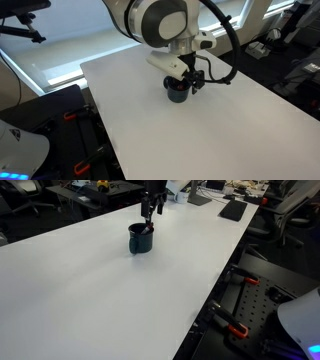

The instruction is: Remove the marker from the mug cup

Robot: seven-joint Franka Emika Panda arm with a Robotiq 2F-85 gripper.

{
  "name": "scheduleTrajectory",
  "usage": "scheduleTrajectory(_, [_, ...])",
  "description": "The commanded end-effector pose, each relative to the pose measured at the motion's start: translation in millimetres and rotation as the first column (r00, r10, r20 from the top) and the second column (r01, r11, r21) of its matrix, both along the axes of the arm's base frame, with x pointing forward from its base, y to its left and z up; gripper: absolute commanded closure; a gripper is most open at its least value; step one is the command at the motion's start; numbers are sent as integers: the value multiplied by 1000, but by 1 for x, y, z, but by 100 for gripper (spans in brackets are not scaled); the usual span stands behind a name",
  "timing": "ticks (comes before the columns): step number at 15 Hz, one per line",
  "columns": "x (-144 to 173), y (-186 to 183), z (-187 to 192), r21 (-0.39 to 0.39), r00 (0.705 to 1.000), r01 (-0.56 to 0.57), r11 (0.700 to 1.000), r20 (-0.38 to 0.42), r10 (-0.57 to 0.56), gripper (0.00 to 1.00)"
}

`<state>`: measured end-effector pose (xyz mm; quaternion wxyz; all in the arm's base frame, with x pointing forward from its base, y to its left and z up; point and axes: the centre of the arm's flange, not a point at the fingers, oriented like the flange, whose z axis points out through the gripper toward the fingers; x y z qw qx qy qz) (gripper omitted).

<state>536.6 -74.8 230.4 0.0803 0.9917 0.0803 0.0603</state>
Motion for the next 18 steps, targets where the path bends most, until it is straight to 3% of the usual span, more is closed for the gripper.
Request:
scheduleTrajectory(1, [0, 0, 0, 0, 1000, 0, 1000, 0, 0, 0])
scheduleTrajectory(15, [-2, 9, -13, 2, 1000, -15, 1000, -25, 15, 0])
scheduleTrajectory(16, [-2, 8, -13, 2, 1000, -16, 1000, -22, 16, 25])
scheduleTrajectory(17, [-2, 8, -13, 3, 1000, -16, 1000, -22, 16, 26])
scheduleTrajectory(18, [-2, 8, -13, 4, 1000, -16, 1000, -24, 16, 34])
